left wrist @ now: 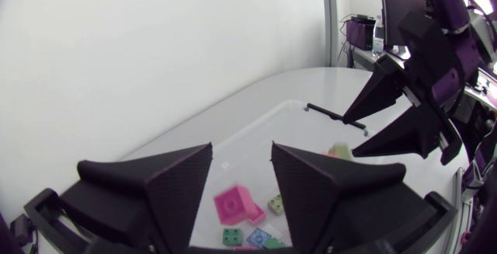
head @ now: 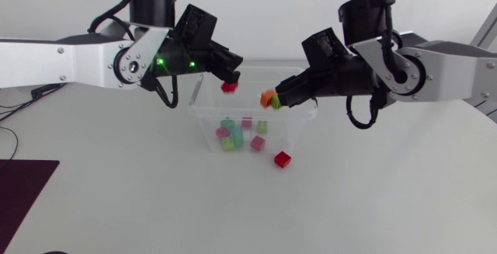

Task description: Pick up the duplo bricks and place them in the container

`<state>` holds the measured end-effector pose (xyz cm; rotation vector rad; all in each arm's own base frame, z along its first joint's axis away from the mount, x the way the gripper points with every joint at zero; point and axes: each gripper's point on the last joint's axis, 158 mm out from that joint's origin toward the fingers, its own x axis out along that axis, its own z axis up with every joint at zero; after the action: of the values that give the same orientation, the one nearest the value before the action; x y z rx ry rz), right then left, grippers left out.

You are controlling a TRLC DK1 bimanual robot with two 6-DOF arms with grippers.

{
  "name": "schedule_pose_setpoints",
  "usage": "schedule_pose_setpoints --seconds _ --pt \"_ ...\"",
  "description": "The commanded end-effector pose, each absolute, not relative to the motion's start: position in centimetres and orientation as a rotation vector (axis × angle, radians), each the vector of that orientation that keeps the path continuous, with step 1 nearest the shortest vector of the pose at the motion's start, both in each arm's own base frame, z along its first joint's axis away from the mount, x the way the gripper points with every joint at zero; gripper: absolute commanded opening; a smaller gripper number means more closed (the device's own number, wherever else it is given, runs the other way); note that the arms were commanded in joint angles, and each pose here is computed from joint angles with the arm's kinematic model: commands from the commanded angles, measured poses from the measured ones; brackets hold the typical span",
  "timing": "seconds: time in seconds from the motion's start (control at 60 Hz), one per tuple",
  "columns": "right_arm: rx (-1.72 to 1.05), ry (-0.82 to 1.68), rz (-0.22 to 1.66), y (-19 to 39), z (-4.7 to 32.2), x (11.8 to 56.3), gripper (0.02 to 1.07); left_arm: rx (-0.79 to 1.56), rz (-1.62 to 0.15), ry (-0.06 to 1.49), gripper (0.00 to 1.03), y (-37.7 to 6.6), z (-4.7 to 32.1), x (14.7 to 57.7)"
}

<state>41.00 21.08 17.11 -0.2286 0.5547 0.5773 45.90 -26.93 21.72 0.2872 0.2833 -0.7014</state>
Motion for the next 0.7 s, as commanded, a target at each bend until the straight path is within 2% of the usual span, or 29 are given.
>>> schedule_pose_setpoints --seconds 0.0,0.083,0.3,0.467,0.683 --pt "-0.216 0.545 0.565 21.6 17.9 41.5 1.0 0.267 -0.69 0.289 0.91 -27.2 21.0 46.3" --pt "-0.216 0.522 0.559 21.2 19.0 40.9 1.01 0.26 -0.681 0.285 0.98 -26.9 21.8 46.0" --pt "-0.225 0.54 0.568 18.9 19.3 35.1 1.01 0.187 -0.612 0.302 0.99 -22.8 25.1 43.6" --pt "-0.22 0.635 0.566 16.6 15.8 30.1 1.01 0.202 -0.537 0.321 0.99 -19.5 25.0 40.3" --pt "-0.224 0.701 0.576 15.9 10.2 28.1 1.01 0.287 -0.517 0.323 0.99 -17.5 22.4 35.2"
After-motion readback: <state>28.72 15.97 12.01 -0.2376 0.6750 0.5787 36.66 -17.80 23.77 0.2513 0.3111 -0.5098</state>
